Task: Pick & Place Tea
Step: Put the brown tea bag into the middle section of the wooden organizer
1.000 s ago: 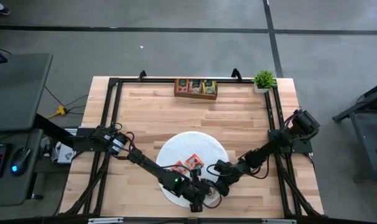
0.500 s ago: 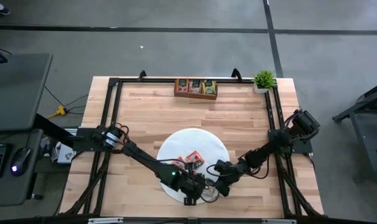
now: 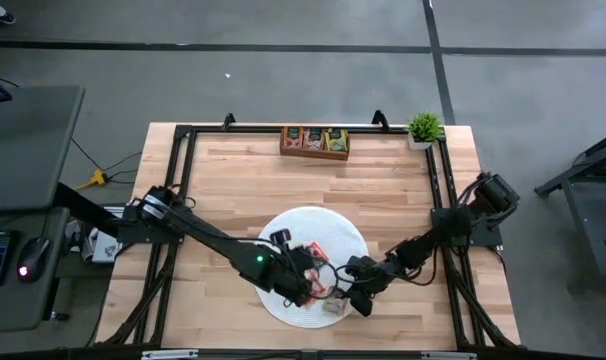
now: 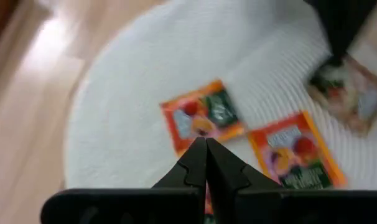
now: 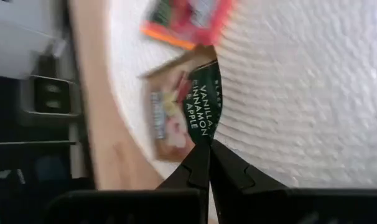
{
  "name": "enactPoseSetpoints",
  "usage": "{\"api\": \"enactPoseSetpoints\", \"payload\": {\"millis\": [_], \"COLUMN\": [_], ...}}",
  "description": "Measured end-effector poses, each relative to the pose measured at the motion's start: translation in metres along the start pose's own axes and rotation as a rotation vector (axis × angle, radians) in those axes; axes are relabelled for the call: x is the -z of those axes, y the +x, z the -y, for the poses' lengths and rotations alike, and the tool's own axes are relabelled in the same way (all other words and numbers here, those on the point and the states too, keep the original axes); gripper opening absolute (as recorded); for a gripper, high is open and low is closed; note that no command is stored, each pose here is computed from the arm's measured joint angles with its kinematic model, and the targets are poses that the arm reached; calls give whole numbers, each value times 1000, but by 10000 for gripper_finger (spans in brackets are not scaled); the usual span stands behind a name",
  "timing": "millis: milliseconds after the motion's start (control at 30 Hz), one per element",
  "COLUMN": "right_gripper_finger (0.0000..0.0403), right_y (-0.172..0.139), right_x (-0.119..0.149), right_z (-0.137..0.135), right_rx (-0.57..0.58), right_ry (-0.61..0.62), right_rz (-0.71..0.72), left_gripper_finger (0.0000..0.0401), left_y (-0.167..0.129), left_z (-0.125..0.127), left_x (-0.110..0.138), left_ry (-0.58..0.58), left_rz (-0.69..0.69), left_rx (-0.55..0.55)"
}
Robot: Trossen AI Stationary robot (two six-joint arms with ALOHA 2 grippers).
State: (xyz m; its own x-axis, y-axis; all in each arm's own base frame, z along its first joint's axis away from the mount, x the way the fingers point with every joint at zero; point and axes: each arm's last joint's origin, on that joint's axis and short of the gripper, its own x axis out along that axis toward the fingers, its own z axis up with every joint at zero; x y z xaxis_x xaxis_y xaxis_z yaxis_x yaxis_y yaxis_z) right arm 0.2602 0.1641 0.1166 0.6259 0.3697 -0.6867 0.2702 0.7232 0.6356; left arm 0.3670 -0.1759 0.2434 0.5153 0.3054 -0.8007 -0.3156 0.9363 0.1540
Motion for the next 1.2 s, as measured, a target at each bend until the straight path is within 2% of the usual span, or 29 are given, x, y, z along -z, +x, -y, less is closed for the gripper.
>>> {"api": "enactPoseSetpoints", "payload": {"millis": [100, 267, 333, 567, 733, 833, 967, 1067, 1200], "right_gripper_finger": [0, 0, 0, 0, 0, 0, 0, 0, 0], "right_y": [-12, -38, -51, -102, -128, -138, -150, -163, -189], "right_x": [-5, -16, -20, -37, -57, -76, -101, -120, -156], "right_z": [-5, -8, -8, 2, 25, 41, 68, 82, 87], "right_rx": [6, 34, 61, 182, 287, 313, 326, 344, 377], "right_ry": [-43, -110, -141, -207, -233, -232, -172, -128, -136], "right_rz": [24, 47, 55, 101, 102, 119, 144, 205, 320], "left_gripper_finger": [0, 0, 0, 0, 0, 0, 0, 0, 0], "left_y": [-3, -9, -6, 15, 32, 40, 51, 58, 63], "left_z": [-9, -21, -23, -57, -91, -115, -148, -174, -209], "left_x": [7, 16, 20, 48, 70, 80, 87, 89, 90], "left_ry": [-29, -90, -119, -251, -312, -299, -277, -253, -236], "left_rz": [-27, -6, 25, 138, 283, 365, 453, 521, 569], "left_rx": [-84, -67, -31, 141, 231, 267, 361, 428, 498]}}
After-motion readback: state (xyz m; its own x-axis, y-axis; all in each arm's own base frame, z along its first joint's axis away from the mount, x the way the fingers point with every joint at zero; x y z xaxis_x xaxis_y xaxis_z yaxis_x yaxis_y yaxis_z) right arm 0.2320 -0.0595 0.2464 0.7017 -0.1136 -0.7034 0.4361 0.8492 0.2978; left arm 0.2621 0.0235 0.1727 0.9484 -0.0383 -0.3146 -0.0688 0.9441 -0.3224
